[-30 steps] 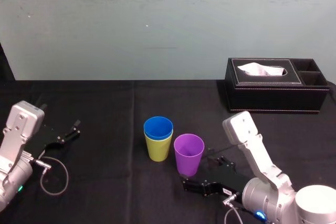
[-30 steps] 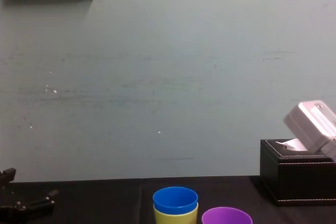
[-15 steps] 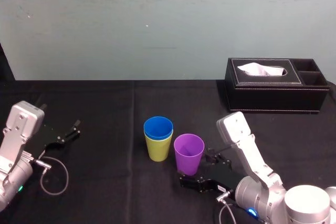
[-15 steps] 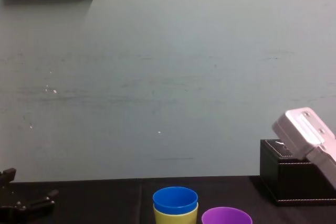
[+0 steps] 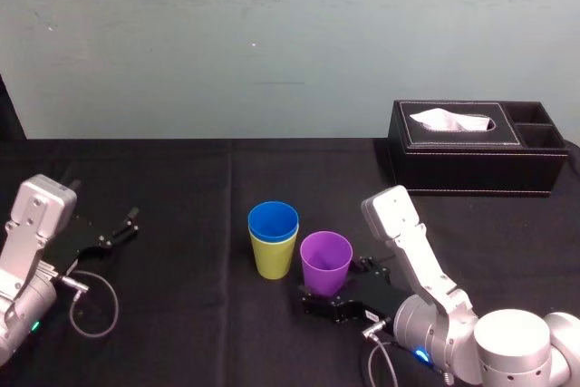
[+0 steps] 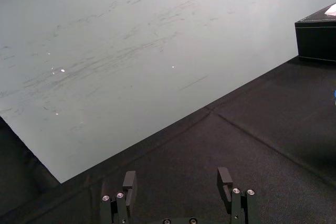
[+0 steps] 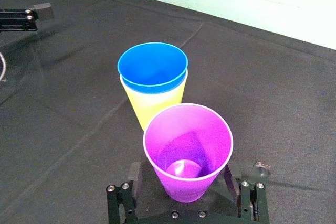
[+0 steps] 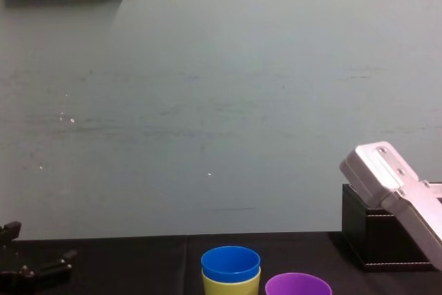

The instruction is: Stack the three plastic cups sequentially using one hand.

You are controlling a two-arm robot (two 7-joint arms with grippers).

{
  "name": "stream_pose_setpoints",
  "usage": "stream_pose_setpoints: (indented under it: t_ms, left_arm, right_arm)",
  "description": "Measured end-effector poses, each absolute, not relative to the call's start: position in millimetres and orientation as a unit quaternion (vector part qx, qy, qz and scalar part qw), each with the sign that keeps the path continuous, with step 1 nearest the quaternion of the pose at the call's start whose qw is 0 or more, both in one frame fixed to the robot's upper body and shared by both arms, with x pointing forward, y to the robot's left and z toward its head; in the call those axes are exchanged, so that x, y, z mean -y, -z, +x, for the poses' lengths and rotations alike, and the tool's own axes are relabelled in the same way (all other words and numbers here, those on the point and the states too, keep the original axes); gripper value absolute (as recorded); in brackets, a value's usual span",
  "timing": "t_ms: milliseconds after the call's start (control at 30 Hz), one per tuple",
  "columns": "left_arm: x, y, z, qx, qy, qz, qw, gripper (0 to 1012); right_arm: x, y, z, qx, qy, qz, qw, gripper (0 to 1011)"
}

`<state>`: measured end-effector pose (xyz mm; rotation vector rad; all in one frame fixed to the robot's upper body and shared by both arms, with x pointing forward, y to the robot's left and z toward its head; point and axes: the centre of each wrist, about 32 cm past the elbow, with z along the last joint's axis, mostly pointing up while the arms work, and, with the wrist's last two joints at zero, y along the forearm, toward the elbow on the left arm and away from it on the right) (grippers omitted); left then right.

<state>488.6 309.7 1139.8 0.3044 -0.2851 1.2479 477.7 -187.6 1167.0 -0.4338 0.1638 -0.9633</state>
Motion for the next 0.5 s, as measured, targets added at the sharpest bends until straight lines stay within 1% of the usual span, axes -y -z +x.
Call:
stream_pose_setpoints:
  t_ms: [500]
  left_arm:
    - [-309.7, -1139.8, 488.6, 0.132, -0.580, 0.141, 0.791, 1000]
  right_arm:
    - [186.0, -1164.6, 482.0, -0.081, 0.461, -0.206, 0.859, 1000]
